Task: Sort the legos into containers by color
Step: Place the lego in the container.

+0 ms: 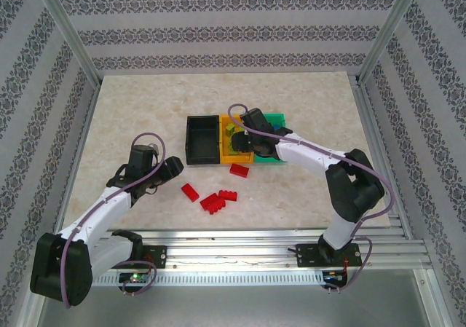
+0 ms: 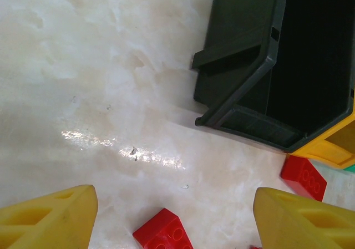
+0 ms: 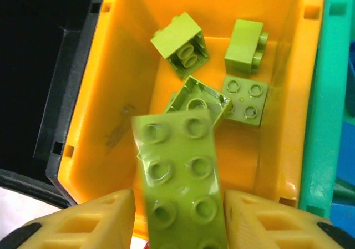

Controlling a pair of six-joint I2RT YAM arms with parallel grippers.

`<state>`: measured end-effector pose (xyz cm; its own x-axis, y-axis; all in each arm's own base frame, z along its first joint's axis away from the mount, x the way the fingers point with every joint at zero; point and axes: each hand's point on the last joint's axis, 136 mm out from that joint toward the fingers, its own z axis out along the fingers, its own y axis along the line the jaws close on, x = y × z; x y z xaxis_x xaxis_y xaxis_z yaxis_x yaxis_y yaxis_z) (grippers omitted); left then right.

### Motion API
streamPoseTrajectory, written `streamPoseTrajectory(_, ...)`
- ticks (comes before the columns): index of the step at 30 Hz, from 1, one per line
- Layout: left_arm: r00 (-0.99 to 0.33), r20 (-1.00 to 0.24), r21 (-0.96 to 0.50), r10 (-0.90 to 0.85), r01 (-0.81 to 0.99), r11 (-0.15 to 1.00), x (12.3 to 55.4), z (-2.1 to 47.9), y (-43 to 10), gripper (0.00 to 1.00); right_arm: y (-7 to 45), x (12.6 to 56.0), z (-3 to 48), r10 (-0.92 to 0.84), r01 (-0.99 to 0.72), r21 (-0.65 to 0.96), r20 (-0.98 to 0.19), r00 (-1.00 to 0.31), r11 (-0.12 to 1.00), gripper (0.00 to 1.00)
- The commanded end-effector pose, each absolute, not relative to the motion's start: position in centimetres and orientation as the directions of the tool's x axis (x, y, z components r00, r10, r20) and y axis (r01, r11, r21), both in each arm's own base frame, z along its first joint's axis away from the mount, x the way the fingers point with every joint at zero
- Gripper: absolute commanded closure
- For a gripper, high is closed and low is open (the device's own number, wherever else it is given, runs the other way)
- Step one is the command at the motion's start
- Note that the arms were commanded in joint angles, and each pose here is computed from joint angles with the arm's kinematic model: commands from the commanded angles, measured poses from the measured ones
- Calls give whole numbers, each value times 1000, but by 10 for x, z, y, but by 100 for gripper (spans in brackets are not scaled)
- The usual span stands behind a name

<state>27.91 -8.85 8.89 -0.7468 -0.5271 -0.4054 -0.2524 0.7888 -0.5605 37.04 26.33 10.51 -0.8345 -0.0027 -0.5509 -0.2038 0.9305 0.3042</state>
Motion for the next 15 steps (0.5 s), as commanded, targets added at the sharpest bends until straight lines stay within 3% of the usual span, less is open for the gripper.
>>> streamPoseTrajectory(1, -745, -395, -579, -538, -253, 775, 278, 88, -89, 25, 264, 367, 108, 16, -200, 334, -547, -837, 921, 52)
streamPoseTrajectory(8, -763, -375, -579, -527, -251, 776, 277, 85, -92, 25, 264, 353, 116, 1, -230, 343, -560, -828, 911, 51)
streamPoseTrajectory(15, -773, -362, -576, -520, -253, 777, 278, 82, -94, 25, 277, 304, 104, -168, -377, 317, -529, -832, 870, 51)
